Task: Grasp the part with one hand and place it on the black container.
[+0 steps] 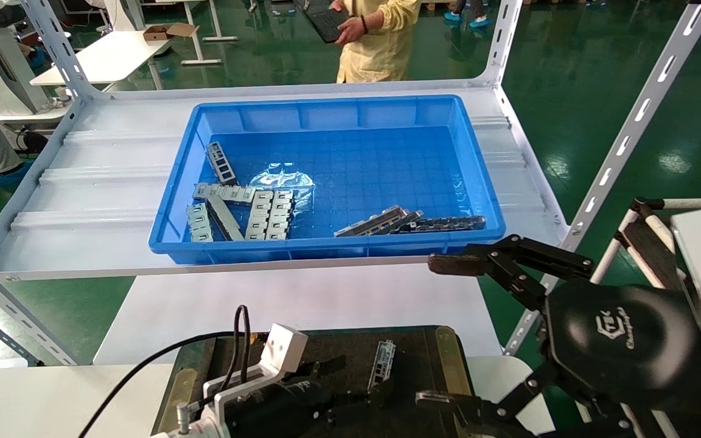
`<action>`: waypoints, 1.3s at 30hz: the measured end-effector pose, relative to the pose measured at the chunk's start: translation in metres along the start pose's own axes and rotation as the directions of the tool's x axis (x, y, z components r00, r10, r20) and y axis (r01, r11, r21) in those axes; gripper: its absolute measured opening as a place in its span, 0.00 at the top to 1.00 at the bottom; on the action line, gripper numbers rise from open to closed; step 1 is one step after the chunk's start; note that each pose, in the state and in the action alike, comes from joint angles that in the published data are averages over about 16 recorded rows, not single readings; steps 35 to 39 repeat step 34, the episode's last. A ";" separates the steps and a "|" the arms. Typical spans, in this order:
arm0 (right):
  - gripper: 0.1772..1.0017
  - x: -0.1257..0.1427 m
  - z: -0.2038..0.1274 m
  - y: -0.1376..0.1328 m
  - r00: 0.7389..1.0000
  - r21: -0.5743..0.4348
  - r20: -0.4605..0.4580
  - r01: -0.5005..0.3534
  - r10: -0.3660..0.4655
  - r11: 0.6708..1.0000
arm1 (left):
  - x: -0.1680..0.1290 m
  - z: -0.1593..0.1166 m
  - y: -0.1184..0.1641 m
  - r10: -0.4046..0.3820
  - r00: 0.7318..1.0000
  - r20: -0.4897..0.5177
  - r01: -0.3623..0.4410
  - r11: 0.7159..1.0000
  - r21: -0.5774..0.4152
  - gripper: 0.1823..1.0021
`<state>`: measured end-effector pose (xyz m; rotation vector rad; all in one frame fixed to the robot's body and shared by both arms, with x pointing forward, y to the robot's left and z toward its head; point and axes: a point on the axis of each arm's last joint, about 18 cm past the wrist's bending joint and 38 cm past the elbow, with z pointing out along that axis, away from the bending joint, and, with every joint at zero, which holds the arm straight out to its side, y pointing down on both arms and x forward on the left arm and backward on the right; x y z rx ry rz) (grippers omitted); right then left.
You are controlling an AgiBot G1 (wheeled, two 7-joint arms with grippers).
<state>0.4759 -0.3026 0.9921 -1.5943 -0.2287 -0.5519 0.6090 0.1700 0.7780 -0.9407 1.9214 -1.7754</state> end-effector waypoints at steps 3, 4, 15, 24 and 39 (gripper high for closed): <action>0.00 0.000 0.000 0.000 1.000 0.000 0.000 0.000 0.000 1.000 | -0.002 -0.015 -0.003 0.061 0.997 -0.048 -0.061 0.998 -0.007 0.00; 0.00 0.000 0.000 0.000 1.000 0.000 0.000 0.000 0.000 1.000 | -0.002 -0.020 -0.004 0.081 0.995 -0.064 -0.082 0.997 -0.008 0.00; 0.00 0.000 0.000 0.000 1.000 0.000 0.000 0.000 0.000 1.000 | -0.011 -0.073 -0.014 0.256 0.941 -0.220 -0.258 0.966 0.020 0.00; 0.00 0.000 0.000 0.000 1.000 0.000 0.000 0.000 0.000 1.000 | -0.018 -0.105 -0.028 0.300 0.910 -0.287 -0.303 0.952 0.033 0.00; 0.00 0.000 0.000 0.000 1.000 0.000 0.000 0.000 0.000 1.000 | -0.020 -0.118 -0.038 0.299 0.905 -0.304 -0.304 0.952 0.030 0.00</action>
